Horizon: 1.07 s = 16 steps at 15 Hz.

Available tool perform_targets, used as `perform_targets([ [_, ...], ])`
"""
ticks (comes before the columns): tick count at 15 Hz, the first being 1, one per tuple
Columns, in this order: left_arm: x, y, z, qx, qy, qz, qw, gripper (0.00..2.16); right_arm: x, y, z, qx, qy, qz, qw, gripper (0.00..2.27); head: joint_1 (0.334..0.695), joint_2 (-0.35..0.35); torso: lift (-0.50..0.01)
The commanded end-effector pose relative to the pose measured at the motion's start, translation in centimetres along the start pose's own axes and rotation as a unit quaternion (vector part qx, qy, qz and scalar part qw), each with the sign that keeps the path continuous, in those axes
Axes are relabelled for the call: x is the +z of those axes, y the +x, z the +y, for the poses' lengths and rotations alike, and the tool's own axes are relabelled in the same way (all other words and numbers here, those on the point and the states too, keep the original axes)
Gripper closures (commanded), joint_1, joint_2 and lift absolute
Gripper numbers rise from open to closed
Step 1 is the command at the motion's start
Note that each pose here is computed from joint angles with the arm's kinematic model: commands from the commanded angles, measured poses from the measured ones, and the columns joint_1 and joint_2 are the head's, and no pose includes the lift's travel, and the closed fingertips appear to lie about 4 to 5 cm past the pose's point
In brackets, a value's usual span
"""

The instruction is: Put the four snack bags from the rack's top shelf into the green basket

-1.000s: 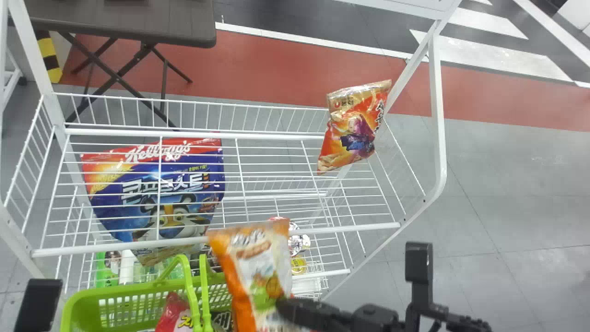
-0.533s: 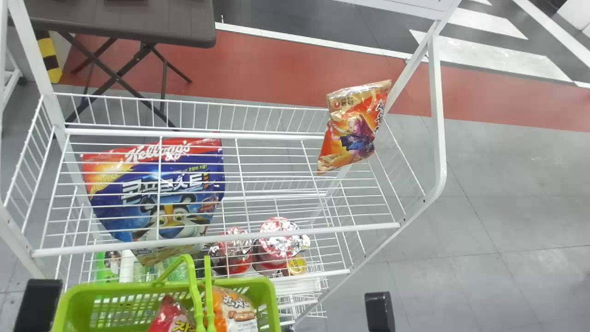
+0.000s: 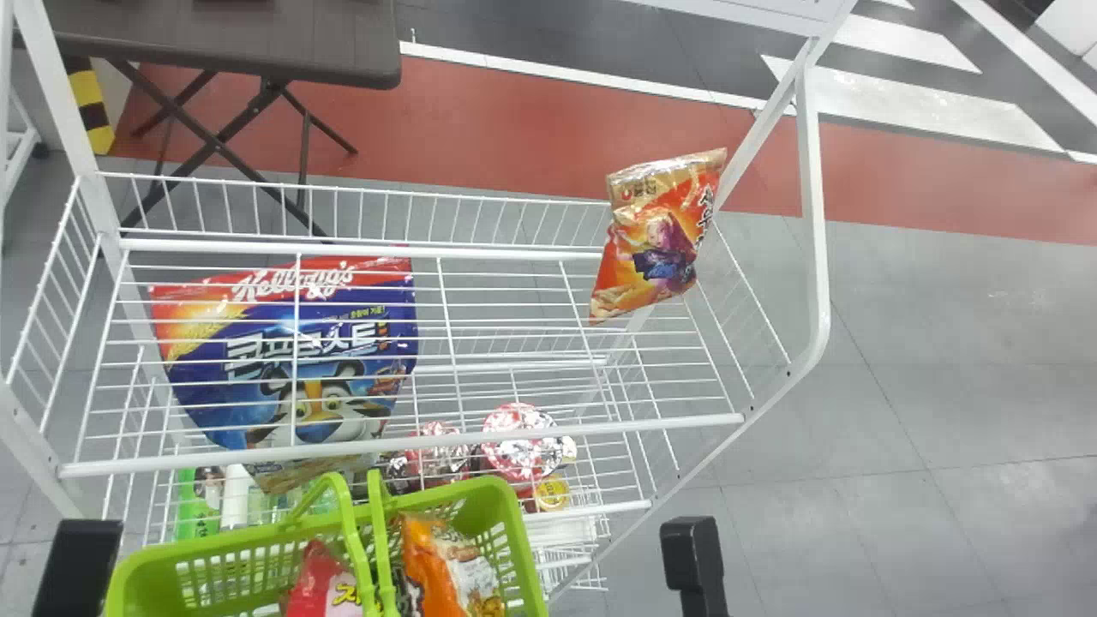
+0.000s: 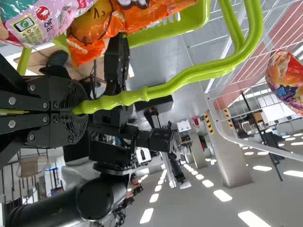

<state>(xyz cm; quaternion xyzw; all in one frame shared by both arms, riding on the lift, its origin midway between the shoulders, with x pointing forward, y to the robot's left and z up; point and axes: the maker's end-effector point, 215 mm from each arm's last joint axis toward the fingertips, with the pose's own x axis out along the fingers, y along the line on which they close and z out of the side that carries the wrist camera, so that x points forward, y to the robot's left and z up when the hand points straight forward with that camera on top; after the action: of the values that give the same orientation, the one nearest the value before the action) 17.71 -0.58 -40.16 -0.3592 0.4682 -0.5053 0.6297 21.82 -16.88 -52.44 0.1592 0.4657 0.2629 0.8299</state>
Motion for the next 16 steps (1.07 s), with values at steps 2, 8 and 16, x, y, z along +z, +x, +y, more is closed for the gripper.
perform_targets([
  [2,0.1,0.0,0.1,0.002,0.001,0.000,1.0000,2.15,3.6,-1.8,0.6,0.012,-0.014,-0.045,0.999,0.04,0.695,-0.350,0.000],
  [8,-0.3,0.6,-0.3,-0.004,0.002,0.007,1.0000,2.15,22.1,-7.2,-3.0,-0.090,-0.145,-0.322,0.931,0.06,0.695,-0.350,0.000],
  [16,-0.9,1.0,-0.3,-0.003,0.005,0.019,0.9998,2.15,37.0,-7.1,-14.6,-0.258,-0.159,-0.402,0.864,0.07,0.695,-0.350,0.000],
])
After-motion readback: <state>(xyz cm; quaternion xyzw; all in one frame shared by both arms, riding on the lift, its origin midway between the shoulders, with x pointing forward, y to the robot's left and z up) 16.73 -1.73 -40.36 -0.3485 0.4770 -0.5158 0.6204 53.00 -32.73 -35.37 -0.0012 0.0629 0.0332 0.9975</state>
